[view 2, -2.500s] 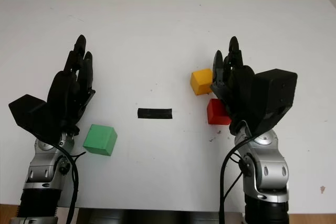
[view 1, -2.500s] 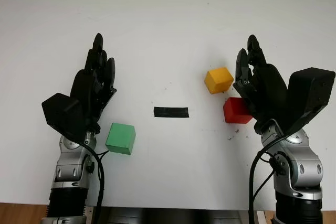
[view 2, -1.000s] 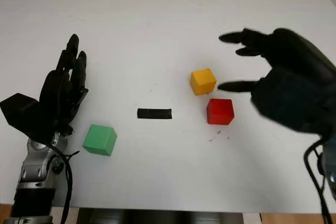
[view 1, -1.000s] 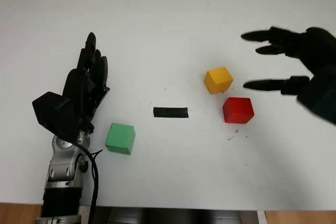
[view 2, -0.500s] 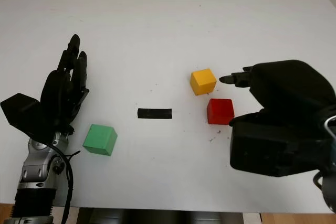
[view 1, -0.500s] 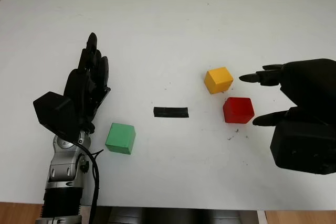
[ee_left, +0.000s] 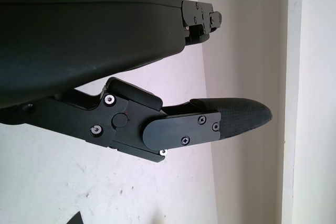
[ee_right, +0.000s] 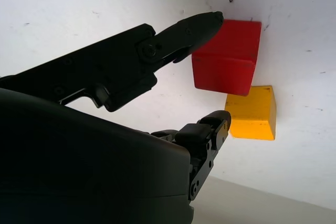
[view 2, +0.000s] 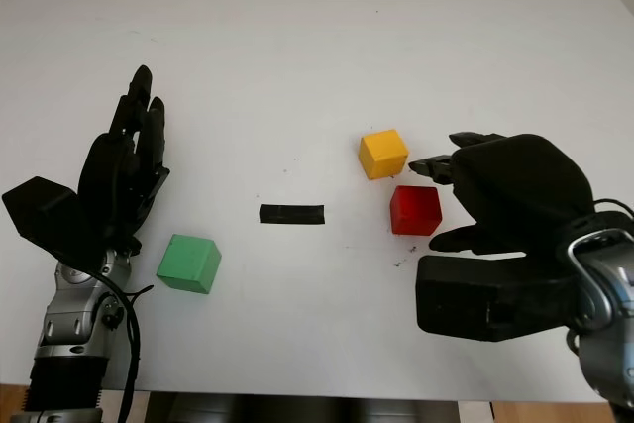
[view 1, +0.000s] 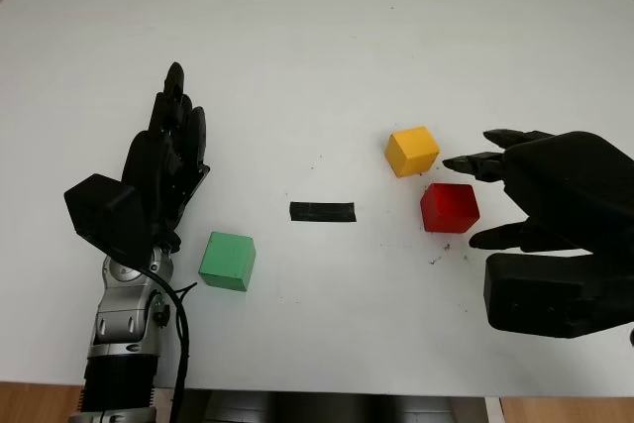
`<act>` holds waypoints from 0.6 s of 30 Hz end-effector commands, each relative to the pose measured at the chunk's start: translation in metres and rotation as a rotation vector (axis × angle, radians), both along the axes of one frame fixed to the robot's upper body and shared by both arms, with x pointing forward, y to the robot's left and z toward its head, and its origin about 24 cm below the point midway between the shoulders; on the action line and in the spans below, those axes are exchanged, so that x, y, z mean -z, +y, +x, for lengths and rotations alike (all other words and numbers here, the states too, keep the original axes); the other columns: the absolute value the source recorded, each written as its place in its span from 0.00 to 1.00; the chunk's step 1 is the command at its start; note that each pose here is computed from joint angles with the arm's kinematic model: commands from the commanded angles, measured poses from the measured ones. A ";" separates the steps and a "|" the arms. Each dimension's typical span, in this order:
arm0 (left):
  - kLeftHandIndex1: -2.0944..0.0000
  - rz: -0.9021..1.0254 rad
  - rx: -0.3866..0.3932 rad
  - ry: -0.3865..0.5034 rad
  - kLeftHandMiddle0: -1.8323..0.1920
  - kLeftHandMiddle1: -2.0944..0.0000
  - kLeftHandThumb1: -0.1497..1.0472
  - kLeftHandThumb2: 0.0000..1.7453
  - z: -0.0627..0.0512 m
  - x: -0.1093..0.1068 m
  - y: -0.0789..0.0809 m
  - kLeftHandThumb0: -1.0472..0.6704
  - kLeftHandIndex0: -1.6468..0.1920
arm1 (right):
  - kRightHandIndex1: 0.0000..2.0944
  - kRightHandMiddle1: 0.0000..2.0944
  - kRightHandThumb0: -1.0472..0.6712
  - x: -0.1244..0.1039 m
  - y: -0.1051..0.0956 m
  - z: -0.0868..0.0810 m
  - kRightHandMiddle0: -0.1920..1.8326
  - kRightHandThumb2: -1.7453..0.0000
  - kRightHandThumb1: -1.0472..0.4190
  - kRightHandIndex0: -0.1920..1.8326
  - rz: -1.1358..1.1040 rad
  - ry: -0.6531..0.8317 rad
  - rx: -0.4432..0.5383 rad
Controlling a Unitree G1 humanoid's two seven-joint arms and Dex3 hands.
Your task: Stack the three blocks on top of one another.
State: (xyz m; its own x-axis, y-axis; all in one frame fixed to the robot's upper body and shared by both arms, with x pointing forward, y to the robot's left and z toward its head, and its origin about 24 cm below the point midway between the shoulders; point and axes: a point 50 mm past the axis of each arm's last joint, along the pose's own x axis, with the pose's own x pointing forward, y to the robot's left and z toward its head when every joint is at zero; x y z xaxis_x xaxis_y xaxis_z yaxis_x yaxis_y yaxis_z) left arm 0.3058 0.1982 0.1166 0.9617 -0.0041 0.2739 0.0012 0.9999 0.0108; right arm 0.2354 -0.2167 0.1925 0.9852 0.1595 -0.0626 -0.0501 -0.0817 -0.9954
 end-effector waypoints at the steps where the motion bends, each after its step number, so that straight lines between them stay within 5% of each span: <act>1: 0.98 0.008 -0.006 -0.006 0.96 0.97 1.00 0.31 -0.003 0.001 0.003 0.16 0.93 | 0.02 0.03 0.24 0.000 0.000 0.001 0.37 0.97 0.12 0.26 0.014 -0.008 -0.004; 18: 0.97 0.012 -0.019 -0.011 0.95 0.97 1.00 0.29 -0.004 0.000 0.001 0.16 0.92 | 0.03 0.03 0.24 0.006 -0.005 0.006 0.38 0.97 0.13 0.26 0.030 0.012 -0.004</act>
